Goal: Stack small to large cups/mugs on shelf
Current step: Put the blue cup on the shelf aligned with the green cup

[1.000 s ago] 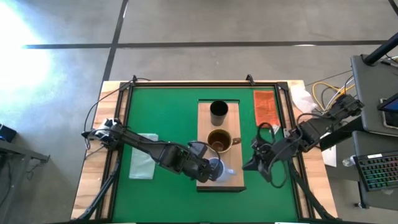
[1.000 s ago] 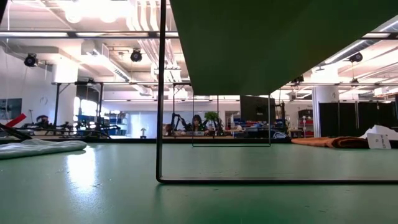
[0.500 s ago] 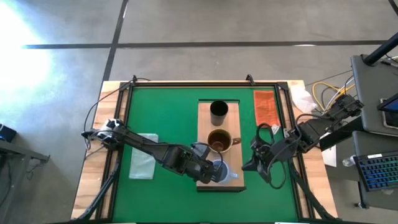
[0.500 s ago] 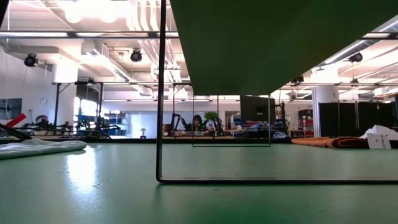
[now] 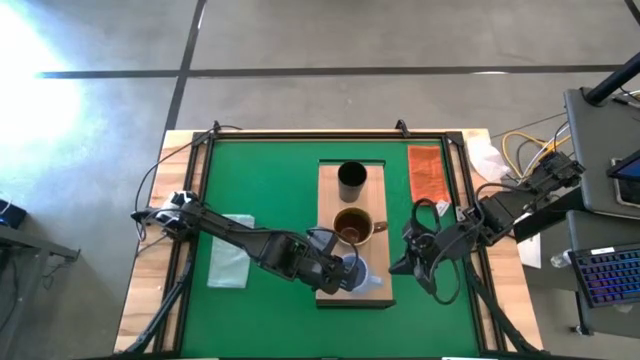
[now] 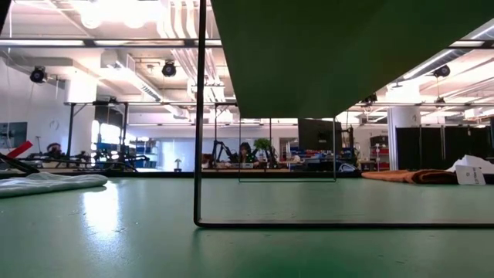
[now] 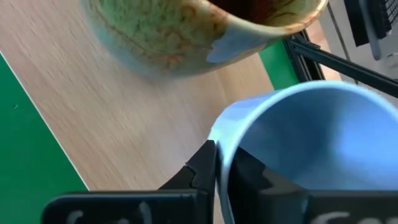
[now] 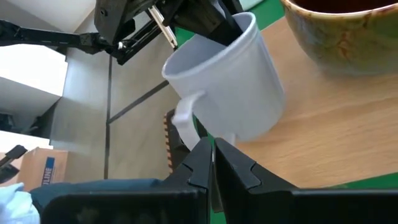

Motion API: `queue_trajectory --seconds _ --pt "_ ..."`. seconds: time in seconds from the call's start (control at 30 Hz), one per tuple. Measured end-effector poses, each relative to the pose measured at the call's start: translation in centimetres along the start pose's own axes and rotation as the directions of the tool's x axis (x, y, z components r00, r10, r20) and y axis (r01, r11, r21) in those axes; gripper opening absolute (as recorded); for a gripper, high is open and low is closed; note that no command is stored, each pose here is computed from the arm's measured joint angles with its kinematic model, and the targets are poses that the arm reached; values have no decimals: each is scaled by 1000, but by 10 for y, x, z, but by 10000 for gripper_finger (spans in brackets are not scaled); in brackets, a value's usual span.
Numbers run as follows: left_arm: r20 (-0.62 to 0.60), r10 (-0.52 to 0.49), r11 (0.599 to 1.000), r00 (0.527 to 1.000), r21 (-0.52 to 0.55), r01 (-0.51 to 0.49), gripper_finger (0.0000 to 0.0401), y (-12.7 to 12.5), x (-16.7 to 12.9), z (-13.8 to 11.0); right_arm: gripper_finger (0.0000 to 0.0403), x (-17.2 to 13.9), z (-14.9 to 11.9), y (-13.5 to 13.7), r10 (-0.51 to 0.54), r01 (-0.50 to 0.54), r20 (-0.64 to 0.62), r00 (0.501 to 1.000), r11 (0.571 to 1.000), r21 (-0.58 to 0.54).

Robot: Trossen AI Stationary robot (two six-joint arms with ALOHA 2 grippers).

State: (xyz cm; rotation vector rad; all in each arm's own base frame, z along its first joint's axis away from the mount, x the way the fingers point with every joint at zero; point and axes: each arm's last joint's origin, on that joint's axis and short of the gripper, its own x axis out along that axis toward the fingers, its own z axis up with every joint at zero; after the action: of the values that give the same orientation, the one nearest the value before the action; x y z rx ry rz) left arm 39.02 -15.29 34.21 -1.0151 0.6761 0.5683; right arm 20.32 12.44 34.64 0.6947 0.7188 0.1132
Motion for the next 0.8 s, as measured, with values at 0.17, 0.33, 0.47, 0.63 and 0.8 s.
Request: queue_trajectory --seconds 0.17,0.33,0.47,0.63,0.8 --pt "-2 -2 1000 1000 0 2 4 0 -1 0 11 0 0 0 -2 2 -1 1000 1000 -6" --pt "-2 -14 1000 1000 2 14 14 -2 -4 2 11 0 -1 -1 -7 7 -5 1000 1000 -8" --pt "1 -34 999 999 5 34 21 -6 -9 4 11 1 -1 -1 -12 12 -4 1000 1000 -8" --pt "0 -35 999 999 8 35 23 -6 -9 3 11 3 -3 -5 -27 27 -9 1000 1000 0" --pt "-1 -34 999 999 8 34 23 -6 -9 3 11 7 -7 -9 -43 43 -20 999 999 17"
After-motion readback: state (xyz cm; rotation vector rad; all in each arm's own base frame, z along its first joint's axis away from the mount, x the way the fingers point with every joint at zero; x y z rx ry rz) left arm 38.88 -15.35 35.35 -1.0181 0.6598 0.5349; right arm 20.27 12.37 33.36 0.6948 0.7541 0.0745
